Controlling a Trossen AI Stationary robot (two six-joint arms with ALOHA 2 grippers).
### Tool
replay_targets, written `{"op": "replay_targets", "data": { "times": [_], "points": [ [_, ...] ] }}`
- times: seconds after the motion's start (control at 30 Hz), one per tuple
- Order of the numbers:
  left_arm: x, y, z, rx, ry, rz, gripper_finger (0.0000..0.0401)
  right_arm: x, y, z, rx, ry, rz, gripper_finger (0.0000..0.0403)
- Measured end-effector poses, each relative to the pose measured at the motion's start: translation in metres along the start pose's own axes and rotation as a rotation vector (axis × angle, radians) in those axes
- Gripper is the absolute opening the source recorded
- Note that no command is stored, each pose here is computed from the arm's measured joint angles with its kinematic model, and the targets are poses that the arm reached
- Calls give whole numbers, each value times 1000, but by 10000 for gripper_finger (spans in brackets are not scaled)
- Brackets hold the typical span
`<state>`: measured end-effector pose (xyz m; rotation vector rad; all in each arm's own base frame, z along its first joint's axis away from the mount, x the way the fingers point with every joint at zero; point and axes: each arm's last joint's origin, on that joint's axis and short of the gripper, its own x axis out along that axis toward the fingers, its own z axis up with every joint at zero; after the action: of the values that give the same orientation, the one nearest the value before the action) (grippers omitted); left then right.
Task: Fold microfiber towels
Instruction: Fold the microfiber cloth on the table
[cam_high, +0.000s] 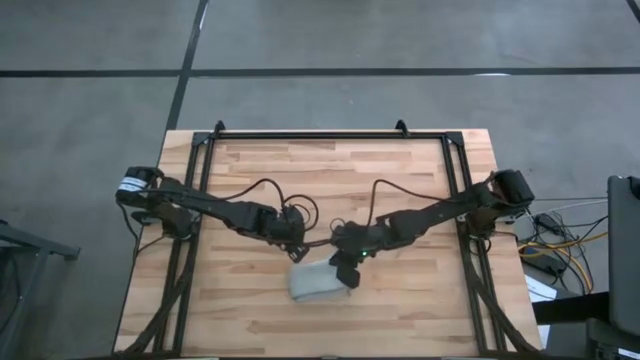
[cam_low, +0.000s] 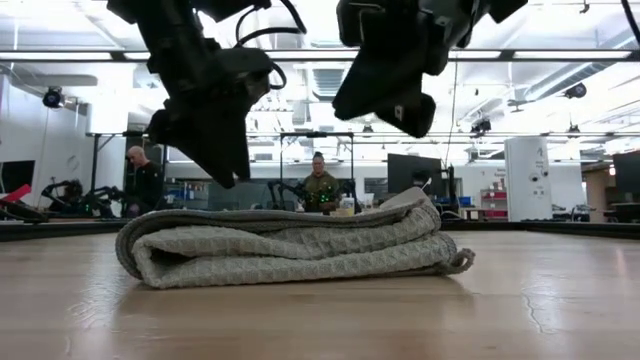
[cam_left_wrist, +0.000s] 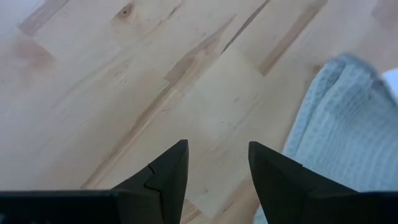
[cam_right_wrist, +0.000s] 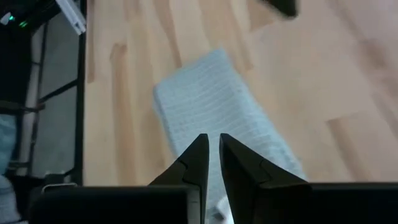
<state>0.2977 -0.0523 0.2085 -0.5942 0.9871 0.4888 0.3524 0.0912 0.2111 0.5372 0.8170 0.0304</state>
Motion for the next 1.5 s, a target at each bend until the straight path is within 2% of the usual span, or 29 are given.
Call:
{"op": "replay_targets", "data": {
  "times": [0.17, 0.23, 0.27, 0.47, 0.63, 0.97, 1.27, 1.5],
  "points": [
    [-1, -2, 2, -94, -12, -19, 172, -22, -6, -5, -13, -23, -89, 38],
    [-1, 2, -3, -113, 12, 19, 172, -32, -9, -10, -15, -3, -137, 38],
    [-2, 4, -6, -118, 35, 26, 172, -38, -8, -9, -16, -16, -135, 38],
    [-13, -3, 5, -127, -60, -68, 172, -47, -16, -19, -22, -18, -153, 38],
    [-22, -3, 8, -137, -112, -89, 172, -52, -16, -21, -24, -28, -143, 38],
    [-26, -5, 4, -220, -106, -101, 172, -65, -23, -30, -27, -33, -160, 38],
    [-34, -11, -17, -410, -39, -87, 172, -109, -31, -36, -33, -113, -309, 38],
    [-45, -16, -32, -545, -14, -92, 172, -140, -45, -55, -20, -162, -305, 38]
  ]
}}
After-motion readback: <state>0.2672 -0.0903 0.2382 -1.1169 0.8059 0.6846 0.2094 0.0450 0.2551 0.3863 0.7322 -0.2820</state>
